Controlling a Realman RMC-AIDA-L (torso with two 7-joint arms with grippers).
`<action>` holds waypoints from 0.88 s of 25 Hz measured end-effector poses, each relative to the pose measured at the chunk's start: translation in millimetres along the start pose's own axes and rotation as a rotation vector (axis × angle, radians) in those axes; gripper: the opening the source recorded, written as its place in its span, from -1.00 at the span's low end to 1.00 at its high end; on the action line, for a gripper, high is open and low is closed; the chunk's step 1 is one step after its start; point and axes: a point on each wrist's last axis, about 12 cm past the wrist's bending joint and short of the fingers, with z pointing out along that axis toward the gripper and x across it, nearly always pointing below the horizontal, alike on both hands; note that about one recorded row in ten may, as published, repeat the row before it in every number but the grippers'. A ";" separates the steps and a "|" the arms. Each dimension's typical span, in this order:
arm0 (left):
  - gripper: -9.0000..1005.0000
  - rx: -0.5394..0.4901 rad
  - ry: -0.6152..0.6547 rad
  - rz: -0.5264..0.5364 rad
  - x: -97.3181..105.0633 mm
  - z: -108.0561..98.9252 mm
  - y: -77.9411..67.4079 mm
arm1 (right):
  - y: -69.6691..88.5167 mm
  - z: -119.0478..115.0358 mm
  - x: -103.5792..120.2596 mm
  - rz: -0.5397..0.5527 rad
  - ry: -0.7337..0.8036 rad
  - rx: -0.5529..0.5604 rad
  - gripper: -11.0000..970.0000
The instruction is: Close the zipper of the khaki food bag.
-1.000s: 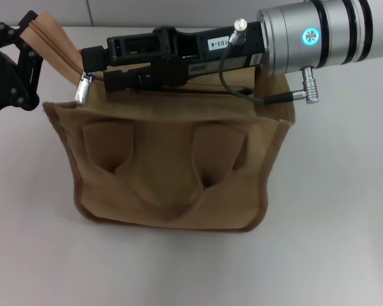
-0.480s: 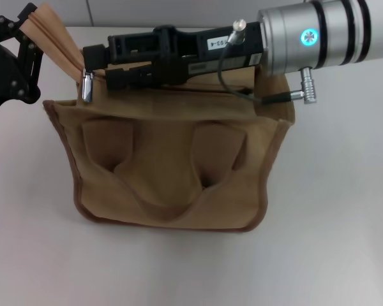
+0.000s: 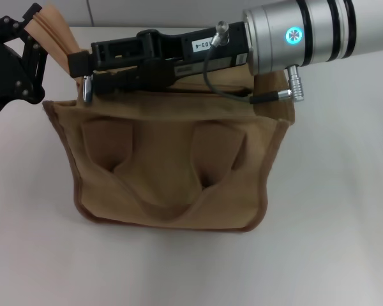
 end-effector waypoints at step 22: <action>-0.95 -0.001 -0.004 -0.010 0.4 -0.4 -1.7 | 0.7 2.5 -0.8 0.024 -0.021 -0.010 0.66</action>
